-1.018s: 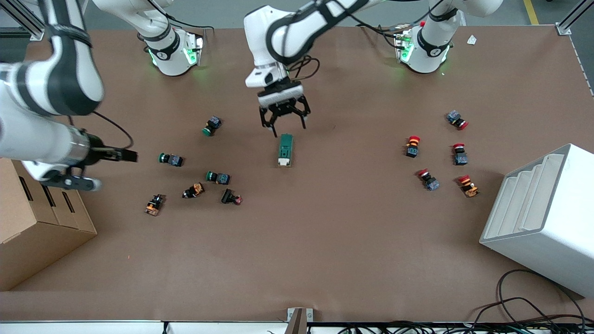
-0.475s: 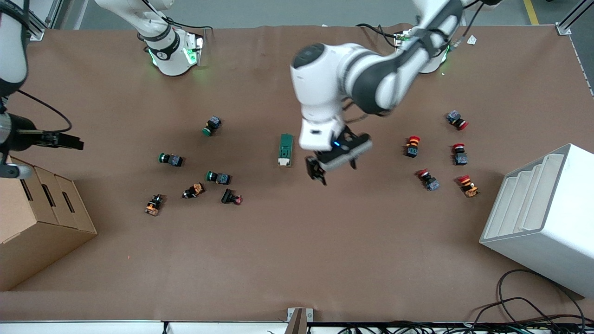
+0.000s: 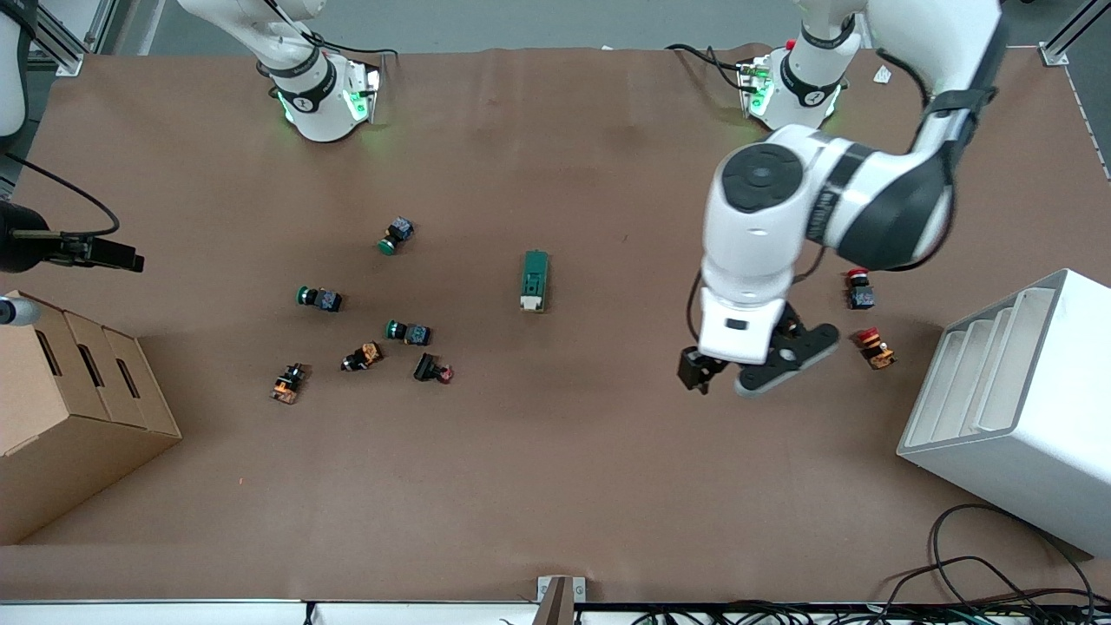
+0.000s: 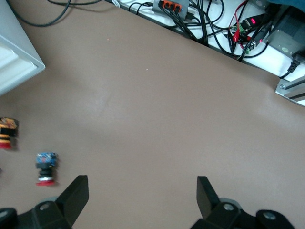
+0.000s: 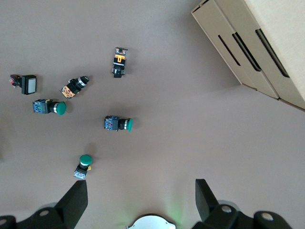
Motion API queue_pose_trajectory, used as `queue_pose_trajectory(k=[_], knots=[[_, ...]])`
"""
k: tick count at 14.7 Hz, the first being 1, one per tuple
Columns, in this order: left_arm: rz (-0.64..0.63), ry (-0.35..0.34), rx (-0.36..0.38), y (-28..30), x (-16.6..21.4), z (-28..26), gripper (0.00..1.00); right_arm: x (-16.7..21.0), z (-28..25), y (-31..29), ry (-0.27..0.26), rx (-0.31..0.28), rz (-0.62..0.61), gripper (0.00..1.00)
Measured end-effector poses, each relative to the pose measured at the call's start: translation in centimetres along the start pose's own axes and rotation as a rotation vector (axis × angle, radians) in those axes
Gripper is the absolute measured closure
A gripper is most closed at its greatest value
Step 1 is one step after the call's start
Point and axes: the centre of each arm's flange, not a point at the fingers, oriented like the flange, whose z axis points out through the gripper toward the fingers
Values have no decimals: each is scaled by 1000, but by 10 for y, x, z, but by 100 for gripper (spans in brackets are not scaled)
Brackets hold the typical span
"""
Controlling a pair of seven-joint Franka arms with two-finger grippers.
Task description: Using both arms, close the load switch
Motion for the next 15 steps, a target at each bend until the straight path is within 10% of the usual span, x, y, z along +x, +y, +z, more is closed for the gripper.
queue_pose_trajectory(k=[15], knots=[[323, -224, -136, -217, 84, -150, 0, -30, -31, -18, 14, 25, -24, 0]])
